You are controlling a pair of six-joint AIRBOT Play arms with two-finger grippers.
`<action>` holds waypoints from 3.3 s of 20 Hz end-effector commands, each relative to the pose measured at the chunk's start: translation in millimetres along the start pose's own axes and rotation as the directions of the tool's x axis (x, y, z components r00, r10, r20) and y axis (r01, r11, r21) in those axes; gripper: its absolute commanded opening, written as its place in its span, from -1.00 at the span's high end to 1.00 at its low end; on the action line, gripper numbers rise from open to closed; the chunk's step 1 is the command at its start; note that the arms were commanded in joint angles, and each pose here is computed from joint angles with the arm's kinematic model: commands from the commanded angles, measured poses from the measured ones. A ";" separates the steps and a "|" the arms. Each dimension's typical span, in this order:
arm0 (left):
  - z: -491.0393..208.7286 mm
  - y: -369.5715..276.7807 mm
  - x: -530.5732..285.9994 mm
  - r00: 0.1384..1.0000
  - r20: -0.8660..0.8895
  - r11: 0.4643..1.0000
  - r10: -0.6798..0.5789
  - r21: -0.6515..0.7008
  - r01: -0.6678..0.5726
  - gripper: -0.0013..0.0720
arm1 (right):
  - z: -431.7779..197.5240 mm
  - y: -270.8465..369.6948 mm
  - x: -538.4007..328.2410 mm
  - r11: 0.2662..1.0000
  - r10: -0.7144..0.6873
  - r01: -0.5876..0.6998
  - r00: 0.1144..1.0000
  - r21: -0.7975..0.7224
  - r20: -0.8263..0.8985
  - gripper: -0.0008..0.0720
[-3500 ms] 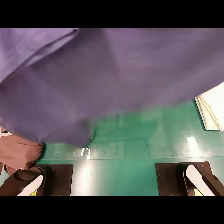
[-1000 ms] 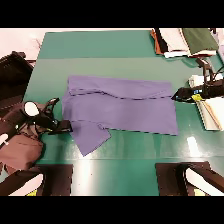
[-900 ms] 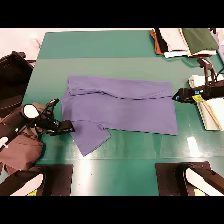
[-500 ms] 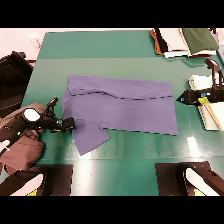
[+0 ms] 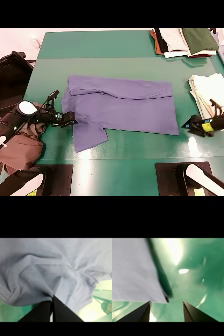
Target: Fold the shirts.
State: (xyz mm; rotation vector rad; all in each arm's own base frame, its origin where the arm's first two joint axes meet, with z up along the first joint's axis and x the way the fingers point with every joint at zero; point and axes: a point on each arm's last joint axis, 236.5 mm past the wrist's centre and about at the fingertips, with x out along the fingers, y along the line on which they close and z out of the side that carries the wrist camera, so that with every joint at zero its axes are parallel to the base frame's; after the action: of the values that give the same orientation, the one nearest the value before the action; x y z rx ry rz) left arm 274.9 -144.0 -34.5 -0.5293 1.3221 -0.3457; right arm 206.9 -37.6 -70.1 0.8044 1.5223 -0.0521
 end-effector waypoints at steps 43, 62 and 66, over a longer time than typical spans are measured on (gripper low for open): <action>154.7 -1.8 -41.4 0.961 0.155 0.956 0.229 0.152 -0.252 0.30 | 140.6 149.4 -24.4 0.931 0.157 -0.130 0.986 -0.342 0.051 -0.28; 99.3 -157.3 109.1 1.000 0.020 0.950 -0.018 0.313 0.011 0.91 | 140.2 192.4 -8.7 0.849 0.348 -0.314 0.938 -0.425 0.002 0.92; 104.0 -172.9 144.6 0.998 0.000 0.957 -0.059 0.285 0.056 0.91 | 112.4 269.5 -87.5 0.741 0.403 -0.267 0.911 -0.616 0.090 0.92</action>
State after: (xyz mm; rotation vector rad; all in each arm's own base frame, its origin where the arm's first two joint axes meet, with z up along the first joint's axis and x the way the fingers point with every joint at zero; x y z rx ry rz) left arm 409.8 -322.9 -31.1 -0.2784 1.2229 -0.5551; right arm 430.2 45.7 42.8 0.6166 1.1635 0.5139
